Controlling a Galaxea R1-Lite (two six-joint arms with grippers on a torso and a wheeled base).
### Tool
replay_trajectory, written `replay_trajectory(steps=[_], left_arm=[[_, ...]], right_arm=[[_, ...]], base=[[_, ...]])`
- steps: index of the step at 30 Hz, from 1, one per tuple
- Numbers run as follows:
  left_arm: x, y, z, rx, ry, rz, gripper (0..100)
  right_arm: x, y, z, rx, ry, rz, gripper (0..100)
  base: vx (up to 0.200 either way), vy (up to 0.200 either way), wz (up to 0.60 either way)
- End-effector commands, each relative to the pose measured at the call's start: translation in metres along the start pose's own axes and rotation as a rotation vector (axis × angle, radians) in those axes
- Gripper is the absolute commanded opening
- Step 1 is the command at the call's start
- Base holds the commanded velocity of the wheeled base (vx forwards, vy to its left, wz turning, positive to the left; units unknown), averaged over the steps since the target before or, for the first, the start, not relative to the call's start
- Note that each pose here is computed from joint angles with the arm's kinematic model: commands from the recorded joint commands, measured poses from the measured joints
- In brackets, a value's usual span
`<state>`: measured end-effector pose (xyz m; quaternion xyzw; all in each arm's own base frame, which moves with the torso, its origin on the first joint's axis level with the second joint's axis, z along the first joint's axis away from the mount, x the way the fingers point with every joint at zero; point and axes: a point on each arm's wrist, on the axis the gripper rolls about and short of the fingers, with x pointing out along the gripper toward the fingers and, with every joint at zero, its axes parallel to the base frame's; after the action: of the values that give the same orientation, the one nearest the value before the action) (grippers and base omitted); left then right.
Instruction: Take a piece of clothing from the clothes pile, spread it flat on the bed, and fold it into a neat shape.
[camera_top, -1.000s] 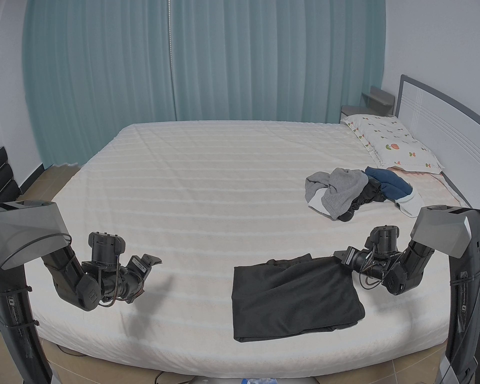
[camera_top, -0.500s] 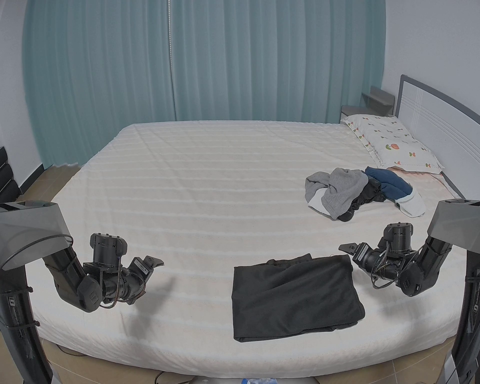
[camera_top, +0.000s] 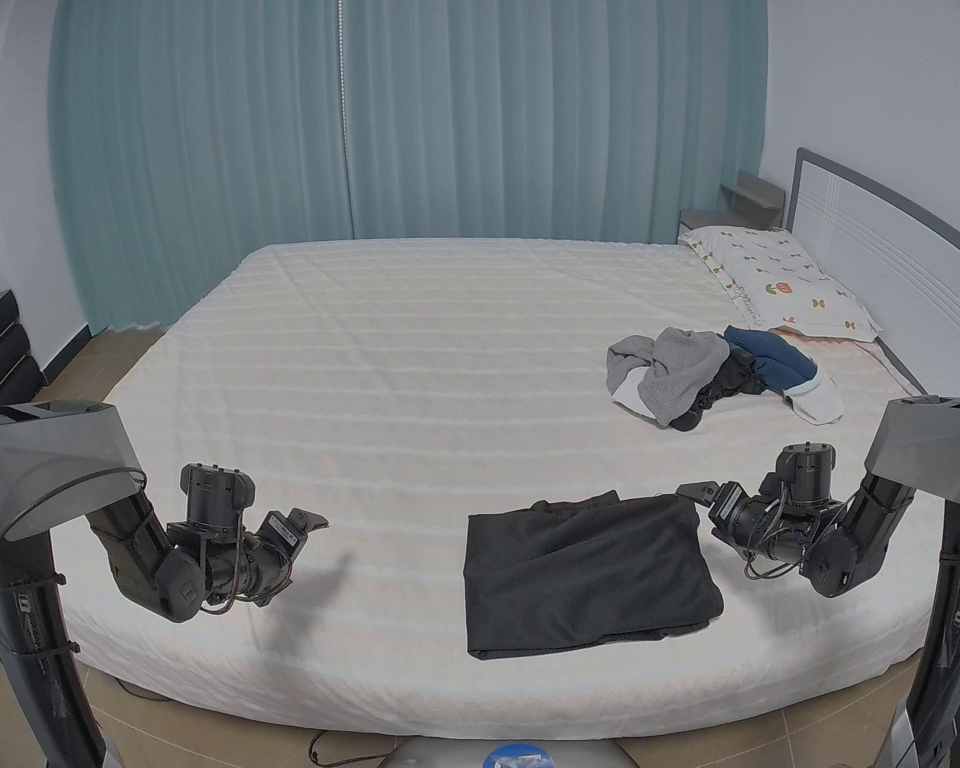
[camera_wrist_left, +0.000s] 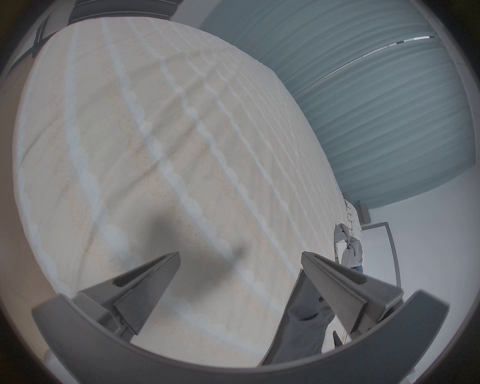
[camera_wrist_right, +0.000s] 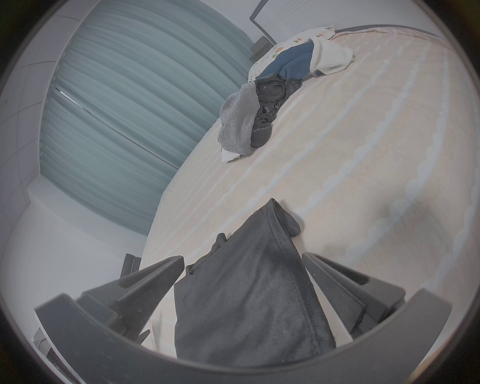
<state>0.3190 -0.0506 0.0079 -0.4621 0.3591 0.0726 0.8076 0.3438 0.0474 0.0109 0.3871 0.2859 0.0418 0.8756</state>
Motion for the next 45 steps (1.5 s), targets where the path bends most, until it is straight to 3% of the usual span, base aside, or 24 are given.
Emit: replay_trajectory(steps=[1, 21, 30, 38, 45], left_arm=[[-0.002, -0.004, 0.001, 0.0, -0.002, -0.012, 100], [-0.001, -0.013, -0.018, 0.038, 0.043, -0.027, 100], [0.009, -0.035, -0.014, 0.07, -0.023, -0.076, 100], [0.052, -0.053, -0.023, 0.226, 0.016, -0.061, 100], [0.093, -0.064, -0.03, 0.294, -0.047, -0.029, 100]], right_arm=[[-0.001, 0.001, 0.001, -0.001, -0.002, 0.004, 100], [0.0, 0.0, -0.01, -0.017, 0.027, -0.012, 100], [0.006, 0.003, -0.025, -0.033, 0.071, -0.013, 100], [0.014, 0.005, -0.044, -0.074, 0.105, -0.027, 100], [0.016, 0.004, -0.042, -0.071, 0.1, -0.027, 100]], base=[[0.0, -0.2, 0.0], [0.0, -0.2, 0.0], [0.0, -0.067, 0.0], [0.0, 0.0, 0.0], [0.0, 0.0, 0.0]])
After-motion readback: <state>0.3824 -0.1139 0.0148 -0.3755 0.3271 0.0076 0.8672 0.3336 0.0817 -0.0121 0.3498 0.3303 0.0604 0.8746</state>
